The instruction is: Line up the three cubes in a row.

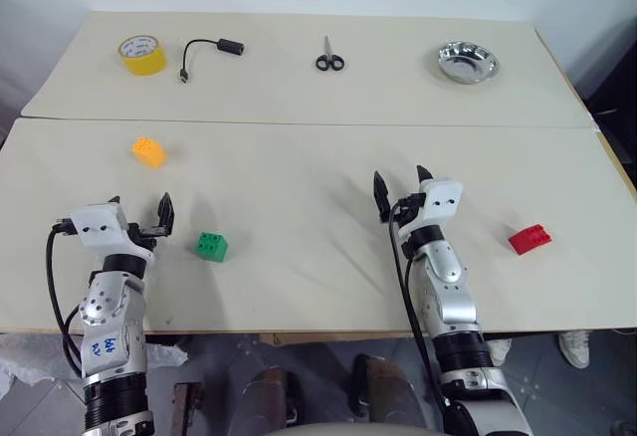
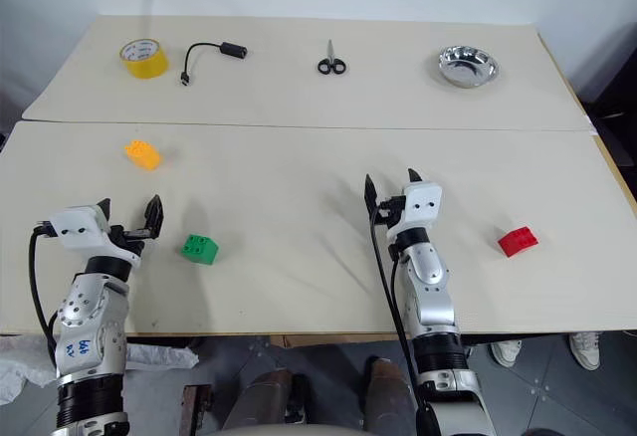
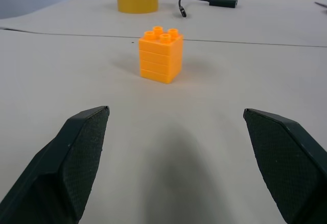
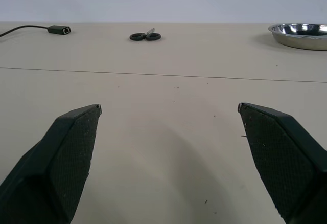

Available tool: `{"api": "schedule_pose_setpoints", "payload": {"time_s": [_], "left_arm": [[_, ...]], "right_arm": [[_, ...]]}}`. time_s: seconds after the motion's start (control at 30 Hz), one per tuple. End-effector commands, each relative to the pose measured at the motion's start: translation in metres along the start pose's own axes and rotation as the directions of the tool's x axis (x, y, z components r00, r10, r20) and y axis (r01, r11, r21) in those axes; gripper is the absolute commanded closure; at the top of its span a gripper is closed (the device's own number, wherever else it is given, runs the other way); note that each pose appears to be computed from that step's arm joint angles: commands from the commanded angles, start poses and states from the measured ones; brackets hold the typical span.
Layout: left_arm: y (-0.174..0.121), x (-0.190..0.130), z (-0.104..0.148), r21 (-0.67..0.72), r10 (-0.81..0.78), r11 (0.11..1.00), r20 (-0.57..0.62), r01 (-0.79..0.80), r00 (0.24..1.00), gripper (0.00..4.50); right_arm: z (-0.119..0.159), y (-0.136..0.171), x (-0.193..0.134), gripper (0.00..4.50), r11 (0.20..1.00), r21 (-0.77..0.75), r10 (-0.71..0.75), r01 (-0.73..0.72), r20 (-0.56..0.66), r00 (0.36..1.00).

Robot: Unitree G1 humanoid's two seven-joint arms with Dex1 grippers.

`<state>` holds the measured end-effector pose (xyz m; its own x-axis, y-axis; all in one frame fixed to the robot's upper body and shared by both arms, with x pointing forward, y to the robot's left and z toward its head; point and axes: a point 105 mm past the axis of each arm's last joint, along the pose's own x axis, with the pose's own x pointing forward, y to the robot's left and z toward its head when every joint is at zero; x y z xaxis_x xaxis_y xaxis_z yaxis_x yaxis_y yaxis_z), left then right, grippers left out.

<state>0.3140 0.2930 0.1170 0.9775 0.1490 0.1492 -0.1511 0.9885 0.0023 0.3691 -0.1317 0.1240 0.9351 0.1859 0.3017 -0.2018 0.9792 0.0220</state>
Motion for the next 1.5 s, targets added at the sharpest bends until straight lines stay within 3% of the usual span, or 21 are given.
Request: {"api": "schedule_pose_setpoints", "payload": {"time_s": [0.03, 0.1, 0.17, 0.2, 0.27, 0.33, 0.47, 0.6, 0.67, 0.8, 0.93, 1.03, 1.27, 1.5], "left_arm": [[0.005, 0.000, 0.015, 0.019, 0.037, 0.999, 0.062, -0.038, 0.997, 0.03], [0.005, -0.002, 0.020, 0.006, 0.023, 1.000, 0.083, -0.024, 0.996, 0.03], [-0.010, -0.008, 0.036, -0.028, -0.135, 0.990, 0.146, 0.141, 0.980, 0.03], [-0.020, -0.011, 0.044, 0.005, -0.239, 0.970, 0.156, 0.242, 0.958, 0.03], [-0.047, -0.021, 0.059, 0.050, -0.485, 0.874, 0.157, 0.483, 0.861, 0.03], [-0.064, -0.030, 0.068, 0.075, -0.643, 0.765, 0.128, 0.639, 0.755, 0.03], [-0.105, -0.050, 0.073, 0.137, -0.912, 0.402, -0.023, 0.905, 0.409, 0.03], [-0.127, -0.066, 0.068, 0.104, -0.984, 0.106, -0.129, 0.989, 0.120, 0.03], [-0.130, -0.071, 0.065, 0.069, -0.986, 0.037, -0.157, 0.997, 0.047, 0.03], [-0.150, -0.075, 0.051, 0.087, -0.977, -0.112, -0.192, 0.990, -0.094, 0.03], [-0.167, -0.073, 0.048, 0.120, -0.972, -0.160, -0.191, 0.980, -0.136, 0.03], [-0.173, -0.069, 0.052, 0.128, -0.976, -0.163, -0.165, 0.978, -0.141, 0.03], [-0.182, -0.057, 0.065, 0.177, -0.989, -0.131, -0.088, 0.975, -0.117, 0.03], [-0.186, -0.067, 0.065, 0.157, -0.986, -0.155, -0.087, 0.975, -0.143, 0.03]], "right_arm": [[0.014, -0.003, 0.000, 0.00, 1.000, -0.018, 0.003, -0.002, 0.047, 0.999], [0.016, -0.003, 0.000, 0.00, 1.000, -0.010, 0.011, -0.010, 0.052, 0.999], [0.027, 0.003, -0.003, 0.00, 0.995, 0.036, 0.089, -0.092, 0.090, 0.992], [0.040, 0.006, -0.007, 0.00, 0.968, 0.195, 0.134, -0.158, 0.131, 0.982], [0.065, 0.004, -0.020, 0.00, 0.928, 0.251, 0.234, -0.276, 0.184, 0.955], [0.077, 0.000, -0.033, 0.00, 0.920, 0.176, 0.327, -0.351, 0.153, 0.933], [0.106, -0.030, -0.067, 0.00, 0.909, 0.061, 0.411, -0.413, 0.045, 0.911], [0.128, -0.074, -0.100, 0.00, 0.944, -0.062, 0.322, -0.325, -0.046, 0.946], [0.132, -0.083, -0.110, 0.00, 0.952, -0.081, 0.291, -0.296, -0.067, 0.954], [0.114, -0.153, -0.187, 0.00, 0.972, -0.229, -0.001, -0.059, -0.253, 0.968], [0.089, -0.185, -0.243, 0.00, 0.981, -0.179, -0.135, 0.071, -0.380, 0.915], [0.090, -0.197, -0.252, 0.00, 0.972, -0.215, -0.169, 0.091, -0.381, 0.909], [0.089, -0.181, -0.200, 0.00, 0.991, -0.112, 0.015, -0.074, -0.455, 0.890], [0.077, -0.197, -0.145, 0.00, 0.992, -0.108, -0.012, -0.070, -0.618, 0.786]]}}
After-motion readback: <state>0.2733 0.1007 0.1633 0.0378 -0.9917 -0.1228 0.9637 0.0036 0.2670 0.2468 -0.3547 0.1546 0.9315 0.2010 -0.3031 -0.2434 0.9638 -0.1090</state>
